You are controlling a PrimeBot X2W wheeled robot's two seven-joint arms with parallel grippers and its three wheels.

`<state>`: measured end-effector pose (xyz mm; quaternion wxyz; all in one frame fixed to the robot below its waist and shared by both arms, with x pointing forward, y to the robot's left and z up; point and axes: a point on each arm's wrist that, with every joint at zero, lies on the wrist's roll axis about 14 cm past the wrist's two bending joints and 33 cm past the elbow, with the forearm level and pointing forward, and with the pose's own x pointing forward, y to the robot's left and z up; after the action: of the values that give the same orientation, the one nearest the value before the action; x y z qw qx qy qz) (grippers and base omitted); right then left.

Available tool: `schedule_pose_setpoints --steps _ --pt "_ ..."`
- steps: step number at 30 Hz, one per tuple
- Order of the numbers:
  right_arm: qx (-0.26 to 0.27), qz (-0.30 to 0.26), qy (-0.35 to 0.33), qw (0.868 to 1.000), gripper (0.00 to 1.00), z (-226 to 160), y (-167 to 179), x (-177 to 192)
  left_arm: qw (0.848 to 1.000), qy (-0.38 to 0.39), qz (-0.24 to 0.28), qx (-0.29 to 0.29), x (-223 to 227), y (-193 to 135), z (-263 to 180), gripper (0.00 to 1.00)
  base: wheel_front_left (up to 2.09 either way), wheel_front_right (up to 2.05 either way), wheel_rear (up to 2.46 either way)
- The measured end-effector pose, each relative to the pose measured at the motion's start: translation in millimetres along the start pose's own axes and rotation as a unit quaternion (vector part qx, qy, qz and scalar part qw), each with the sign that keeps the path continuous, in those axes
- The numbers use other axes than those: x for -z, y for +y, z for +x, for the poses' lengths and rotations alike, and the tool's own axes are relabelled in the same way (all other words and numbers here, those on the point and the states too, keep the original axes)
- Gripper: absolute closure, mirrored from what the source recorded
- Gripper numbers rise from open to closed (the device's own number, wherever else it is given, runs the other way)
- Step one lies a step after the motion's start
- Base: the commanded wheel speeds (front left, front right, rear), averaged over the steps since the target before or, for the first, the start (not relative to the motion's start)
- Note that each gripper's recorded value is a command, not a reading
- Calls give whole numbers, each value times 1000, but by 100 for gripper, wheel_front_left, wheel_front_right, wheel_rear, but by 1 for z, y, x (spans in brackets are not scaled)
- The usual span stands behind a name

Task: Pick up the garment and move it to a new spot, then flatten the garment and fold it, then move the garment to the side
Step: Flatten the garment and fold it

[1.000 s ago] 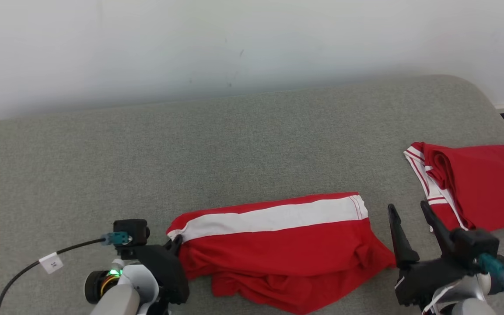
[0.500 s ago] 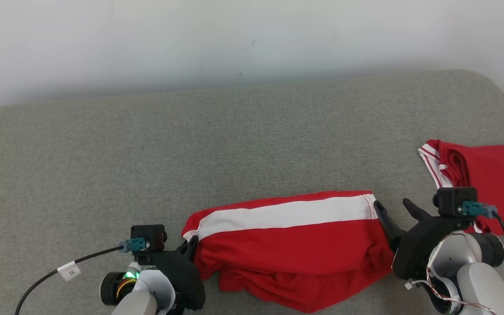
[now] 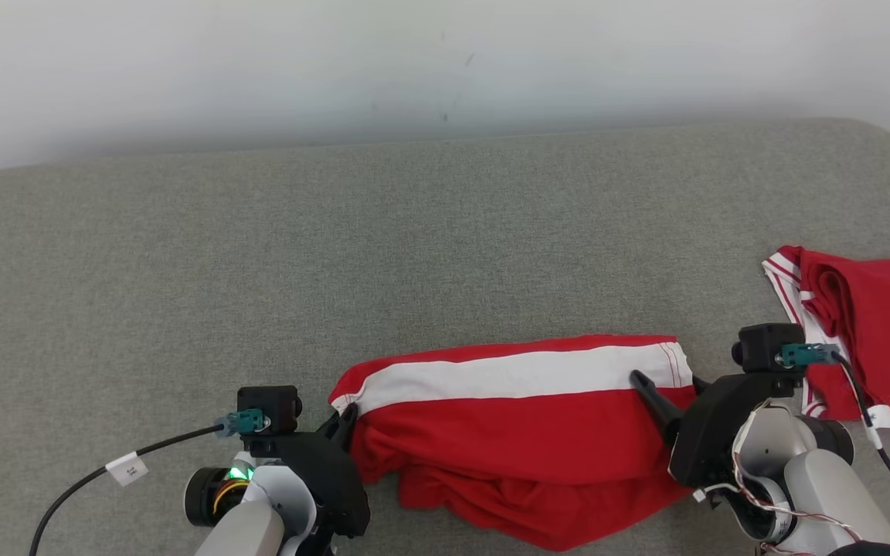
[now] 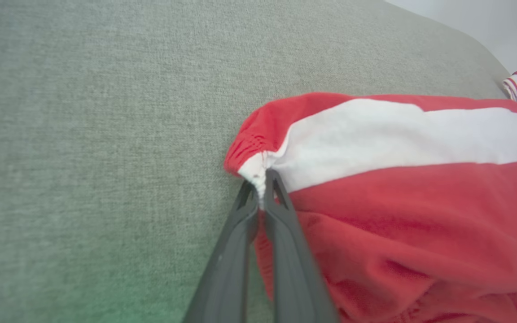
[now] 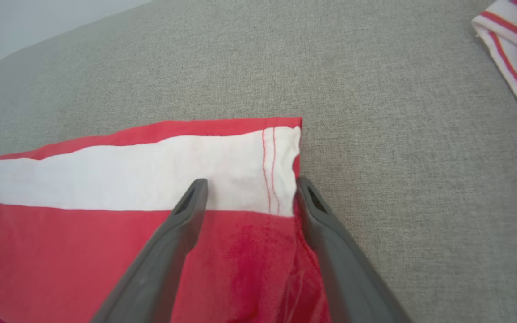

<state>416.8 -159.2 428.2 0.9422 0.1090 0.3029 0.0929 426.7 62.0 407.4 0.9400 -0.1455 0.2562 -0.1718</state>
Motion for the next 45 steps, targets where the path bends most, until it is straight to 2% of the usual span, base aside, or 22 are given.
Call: schedule_pose_setpoints --steps 5,15,16,18,19,20,21,22,27,33,38,40,42,45 --pt "1 -2 -9 1000 0 0 0 -10 1000 -2 0 5 0 -3 0 100 0 0 0" --pt "-7 -3 0 1000 0 -1 6 -8 1000 -5 3 8 -3 -6 -2 100 0 0 0" --pt "-8 -3 0 1000 5 0 6 -9 1000 -5 3 8 -3 -6 -2 100 0 0 0" --pt "-11 0 1 1000 46 1 9 -10 1000 -5 3 8 -3 -6 -2 100 0 0 0" --pt "-13 2 5 1000 53 1 9 -8 1000 -4 2 8 -3 -6 -2 100 0 0 0" --pt "-13 2 9 1000 69 2 10 -6 1000 -4 2 9 -3 -6 -2 100 0 0 0" --pt "-14 2 11 1000 82 3 10 -6 1000 -3 3 9 -2 -6 -2 100 0 0 0" --pt "-14 2 9 1000 100 4 10 -9 1000 -2 2 9 -2 -6 -2 100 0 0 0" --pt "-10 -4 -1 1000 100 8 6 -19 1000 0 -1 10 0 -6 0 100 0 0 0" --pt "-22 -1 -60 998 100 10 13 -56 998 -47 -25 24 -28 -10 4 100 0 0 0" --pt "-26 -19 -123 992 100 9 14 -110 992 -104 -48 48 -87 -15 14 100 0 0 0" --pt "-37 -29 -138 989 100 11 23 -130 990 -125 -41 55 -116 -14 18 100 0 0 0" --pt "-46 -43 -152 986 100 13 30 -151 984 -152 -68 66 -149 -13 21 100 0 0 0" --pt "-57 -63 -179 980 100 14 40 -185 979 -175 -65 86 -190 -15 26 100 0 0 0"
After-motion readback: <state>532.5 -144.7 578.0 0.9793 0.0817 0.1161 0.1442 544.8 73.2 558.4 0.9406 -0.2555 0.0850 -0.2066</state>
